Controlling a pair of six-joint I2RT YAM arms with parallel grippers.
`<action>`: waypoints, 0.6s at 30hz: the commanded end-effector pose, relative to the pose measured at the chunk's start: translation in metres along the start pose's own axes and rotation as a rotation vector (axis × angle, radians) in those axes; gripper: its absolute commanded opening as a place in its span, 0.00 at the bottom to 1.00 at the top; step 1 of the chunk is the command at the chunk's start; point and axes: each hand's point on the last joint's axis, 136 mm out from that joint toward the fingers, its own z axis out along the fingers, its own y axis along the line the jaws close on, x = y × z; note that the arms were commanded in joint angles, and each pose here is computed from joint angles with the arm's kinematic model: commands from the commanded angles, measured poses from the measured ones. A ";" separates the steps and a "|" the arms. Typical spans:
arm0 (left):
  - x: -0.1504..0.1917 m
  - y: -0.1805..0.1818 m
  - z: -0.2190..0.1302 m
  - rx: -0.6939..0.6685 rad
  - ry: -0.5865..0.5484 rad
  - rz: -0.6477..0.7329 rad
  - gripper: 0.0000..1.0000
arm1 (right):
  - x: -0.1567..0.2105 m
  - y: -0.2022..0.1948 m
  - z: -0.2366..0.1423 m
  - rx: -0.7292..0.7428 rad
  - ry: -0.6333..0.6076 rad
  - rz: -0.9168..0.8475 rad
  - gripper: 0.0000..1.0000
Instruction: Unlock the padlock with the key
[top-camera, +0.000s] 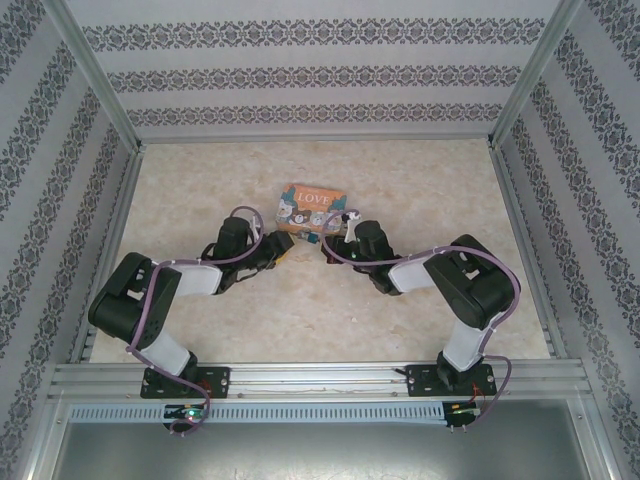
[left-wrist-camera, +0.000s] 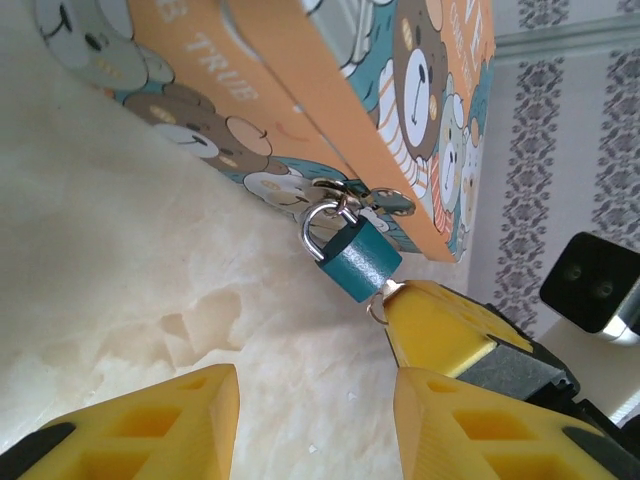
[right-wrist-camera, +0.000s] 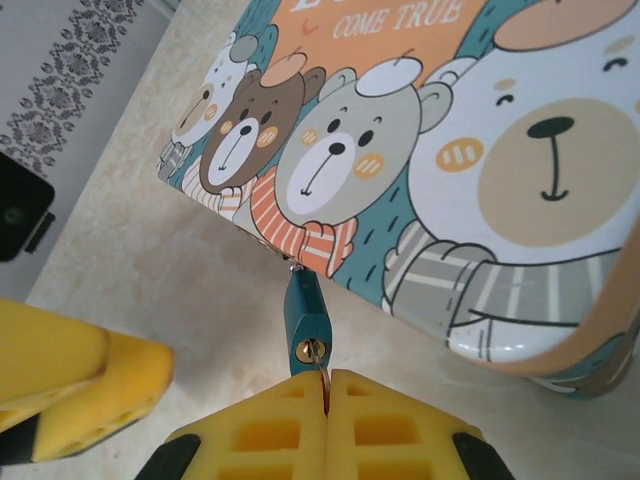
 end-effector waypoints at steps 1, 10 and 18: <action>-0.015 -0.019 -0.006 0.115 -0.096 -0.064 0.45 | 0.003 0.011 0.001 -0.030 0.042 0.113 0.00; -0.014 -0.005 -0.015 0.166 -0.182 -0.169 0.45 | 0.023 0.010 0.004 0.000 0.057 0.260 0.00; -0.011 -0.009 -0.002 0.211 -0.182 -0.199 0.44 | 0.029 0.010 0.004 0.037 0.027 0.338 0.00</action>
